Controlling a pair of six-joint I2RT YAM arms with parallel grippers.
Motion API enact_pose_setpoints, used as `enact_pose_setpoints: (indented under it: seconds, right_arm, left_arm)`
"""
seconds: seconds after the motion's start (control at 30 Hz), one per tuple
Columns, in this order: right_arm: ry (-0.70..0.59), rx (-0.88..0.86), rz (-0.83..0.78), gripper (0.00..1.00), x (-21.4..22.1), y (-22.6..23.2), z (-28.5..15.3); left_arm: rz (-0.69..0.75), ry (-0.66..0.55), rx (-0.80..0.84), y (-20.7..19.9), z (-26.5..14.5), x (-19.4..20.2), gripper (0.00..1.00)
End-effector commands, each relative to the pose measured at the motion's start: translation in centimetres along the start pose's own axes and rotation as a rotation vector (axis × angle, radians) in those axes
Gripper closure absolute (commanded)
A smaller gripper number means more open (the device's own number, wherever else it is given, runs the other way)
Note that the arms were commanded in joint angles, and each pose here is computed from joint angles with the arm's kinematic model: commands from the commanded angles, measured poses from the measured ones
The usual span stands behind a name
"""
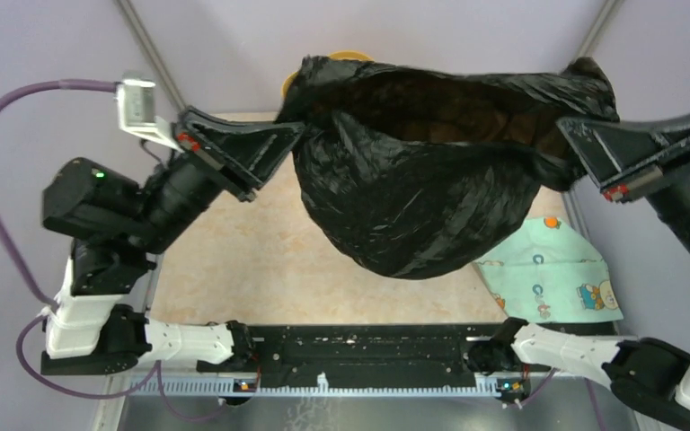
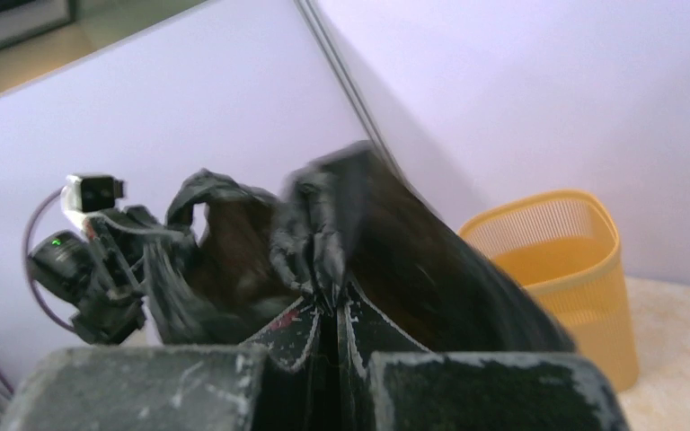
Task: Put the trash bags into the trash bin
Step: Unfold the trash bag at the center of the board.
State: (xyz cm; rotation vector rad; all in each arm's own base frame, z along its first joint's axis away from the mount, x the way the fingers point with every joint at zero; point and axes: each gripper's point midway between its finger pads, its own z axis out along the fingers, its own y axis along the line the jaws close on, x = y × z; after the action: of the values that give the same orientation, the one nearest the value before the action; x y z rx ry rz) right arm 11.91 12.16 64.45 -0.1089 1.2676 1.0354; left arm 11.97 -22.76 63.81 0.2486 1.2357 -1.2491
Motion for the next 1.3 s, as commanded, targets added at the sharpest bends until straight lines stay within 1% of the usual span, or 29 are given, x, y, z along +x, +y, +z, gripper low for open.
enact_pose_setpoints:
  seconds: [0.0,0.1,0.3,0.53,0.73,0.8,0.97,1.13,1.27]
  right_arm:
    - [0.177,0.076,-0.015,1.0,7.4,-3.4,1.2]
    - [0.164,0.117,-0.016,1.0,7.8,-4.5,0.4]
    - [0.129,0.167,-0.059,1.0,5.9,-5.1,-0.7]
    - [0.107,0.189,-0.091,1.0,4.4,-5.1,-0.6]
    - [0.129,0.149,-0.087,1.0,4.8,-4.2,0.7]
    - [0.152,0.102,-0.08,1.0,5.4,-3.4,1.5]
    - [0.285,-0.035,-0.052,1.0,9.1,-1.3,3.8]
    - [0.36,-0.111,0.001,1.0,12.7,-0.8,4.5]
    - [0.388,-0.17,0.043,0.92,14.5,-0.3,4.1]
  left_arm:
    - [0.136,0.23,-0.117,3.9,3.3,10.2,1.0]
    - [0.123,0.243,-0.127,4.5,2.5,11.1,1.0]
    - [0.126,0.266,-0.164,5.5,1.1,11.6,1.0]
    - [0.132,0.244,-0.157,5.1,1.5,10.4,1.0]
    - [0.056,0.296,-0.151,4.1,2.3,11.3,1.0]
    - [0.03,0.302,-0.122,3.3,2.7,11.3,1.0]
    - [-0.052,0.356,-0.058,1.3,3.6,12.0,1.0]
    - [-0.126,0.385,-0.033,0.4,4.2,13.0,1.0]
    - [-0.151,0.399,-0.035,0.6,4.9,13.8,1.0]
